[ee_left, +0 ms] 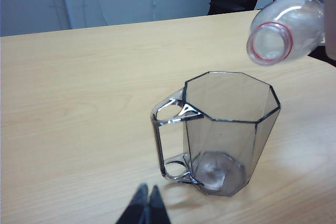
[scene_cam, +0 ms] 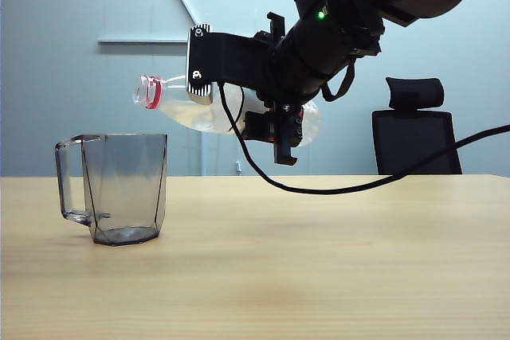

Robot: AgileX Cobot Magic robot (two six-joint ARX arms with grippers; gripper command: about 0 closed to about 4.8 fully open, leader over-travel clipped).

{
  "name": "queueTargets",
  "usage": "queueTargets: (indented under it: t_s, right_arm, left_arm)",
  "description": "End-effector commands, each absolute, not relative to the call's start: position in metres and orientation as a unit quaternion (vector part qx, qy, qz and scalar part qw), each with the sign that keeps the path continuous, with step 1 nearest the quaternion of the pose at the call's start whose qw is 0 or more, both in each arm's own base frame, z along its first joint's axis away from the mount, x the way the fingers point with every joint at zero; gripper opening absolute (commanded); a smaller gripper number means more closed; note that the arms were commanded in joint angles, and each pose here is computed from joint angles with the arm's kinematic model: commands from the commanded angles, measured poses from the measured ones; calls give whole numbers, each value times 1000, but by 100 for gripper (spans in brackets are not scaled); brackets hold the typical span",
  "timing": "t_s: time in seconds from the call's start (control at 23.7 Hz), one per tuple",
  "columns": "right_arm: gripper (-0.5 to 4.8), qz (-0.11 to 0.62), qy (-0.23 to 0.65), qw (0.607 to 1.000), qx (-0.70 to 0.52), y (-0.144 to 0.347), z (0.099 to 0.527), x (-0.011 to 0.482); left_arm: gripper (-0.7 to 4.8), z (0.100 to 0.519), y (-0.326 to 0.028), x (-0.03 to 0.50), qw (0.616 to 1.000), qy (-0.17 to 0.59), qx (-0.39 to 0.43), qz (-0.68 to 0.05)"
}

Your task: Pick up the mineral water bottle on the table and pour water into the mug until it's half full.

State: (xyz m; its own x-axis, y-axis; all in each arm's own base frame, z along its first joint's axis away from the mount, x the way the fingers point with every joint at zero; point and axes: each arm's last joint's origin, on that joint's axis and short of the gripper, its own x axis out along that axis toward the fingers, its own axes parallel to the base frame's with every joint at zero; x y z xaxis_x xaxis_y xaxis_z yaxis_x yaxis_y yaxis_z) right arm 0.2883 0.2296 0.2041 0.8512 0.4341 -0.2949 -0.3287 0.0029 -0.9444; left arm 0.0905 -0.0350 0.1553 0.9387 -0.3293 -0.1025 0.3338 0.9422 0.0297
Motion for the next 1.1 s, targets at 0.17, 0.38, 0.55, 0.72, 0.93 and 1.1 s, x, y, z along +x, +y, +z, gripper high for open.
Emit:
queueTargets:
  t_s: [0.17,0.38,0.55,0.72,0.93,1.1]
  right_arm:
    - [273,234,-75,712,-657,231,218,290]
    - [273,231,-73,713,-659,231,218,290]
    - [273,229,-76,701,-672,231,218,291]
    - [273,207,-64,699,-682,234,219,297]
    - [273,195,-63,702,-682,240,223,303]
    - [273,196,-64,702,-682,241,223,302]
  left_arm:
    - [-2,157,-35,91,984,44,21,-169]
    - [-2,157,-35,91,984,44,21,-169]
    - [-2,157,-35,91,984,44,21,-169]
    - [-2,157,-35,91,984,44,21,-169]
    - [-2,157,-35,91,984,44,21,-169]
    - [-2,157,-35,91,984,44,21,-169]
